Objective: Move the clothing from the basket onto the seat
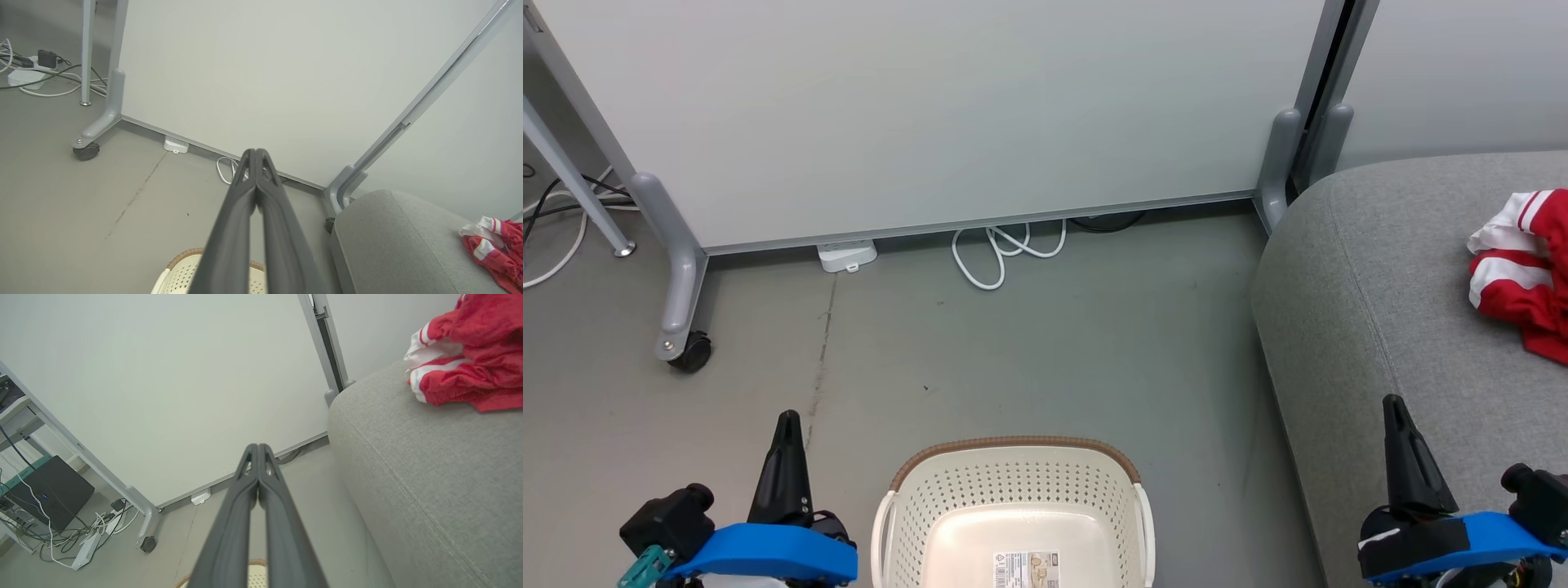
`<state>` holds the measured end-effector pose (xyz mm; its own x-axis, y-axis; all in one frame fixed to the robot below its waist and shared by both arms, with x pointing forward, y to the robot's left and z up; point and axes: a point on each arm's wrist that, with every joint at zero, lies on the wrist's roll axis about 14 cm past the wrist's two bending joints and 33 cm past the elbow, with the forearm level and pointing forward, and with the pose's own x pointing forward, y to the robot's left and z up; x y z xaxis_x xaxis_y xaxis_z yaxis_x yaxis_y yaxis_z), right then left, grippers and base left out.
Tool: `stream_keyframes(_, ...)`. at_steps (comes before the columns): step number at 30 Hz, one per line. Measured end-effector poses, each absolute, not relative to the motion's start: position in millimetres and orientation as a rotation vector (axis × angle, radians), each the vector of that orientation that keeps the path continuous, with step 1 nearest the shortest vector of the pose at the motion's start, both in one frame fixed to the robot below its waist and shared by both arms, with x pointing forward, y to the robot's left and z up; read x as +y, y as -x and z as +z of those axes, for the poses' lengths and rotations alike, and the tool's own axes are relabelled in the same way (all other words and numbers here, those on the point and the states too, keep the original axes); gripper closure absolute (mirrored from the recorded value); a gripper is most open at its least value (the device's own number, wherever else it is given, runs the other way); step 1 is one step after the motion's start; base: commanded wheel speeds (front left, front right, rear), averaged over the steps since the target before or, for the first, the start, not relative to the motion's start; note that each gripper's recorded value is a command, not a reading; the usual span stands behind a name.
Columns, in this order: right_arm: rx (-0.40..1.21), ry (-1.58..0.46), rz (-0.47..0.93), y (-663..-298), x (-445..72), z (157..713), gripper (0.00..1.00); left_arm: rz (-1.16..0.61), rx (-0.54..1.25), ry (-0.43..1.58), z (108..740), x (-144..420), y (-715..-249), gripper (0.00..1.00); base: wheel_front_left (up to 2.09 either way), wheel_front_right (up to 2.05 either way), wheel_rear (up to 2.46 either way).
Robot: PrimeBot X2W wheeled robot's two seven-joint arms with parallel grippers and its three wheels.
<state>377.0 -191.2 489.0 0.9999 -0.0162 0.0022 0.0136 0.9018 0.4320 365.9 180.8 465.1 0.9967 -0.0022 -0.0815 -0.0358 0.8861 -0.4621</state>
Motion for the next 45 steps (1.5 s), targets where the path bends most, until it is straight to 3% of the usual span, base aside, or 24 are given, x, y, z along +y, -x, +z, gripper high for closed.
stream_keyframes(45, 0.032, -1.047, -0.066, -383, -200, 488, 1.00, 0.081, 0.076, 1.063, 476, 196, -377, 1.00, 0.00, 0.00, 0.00)
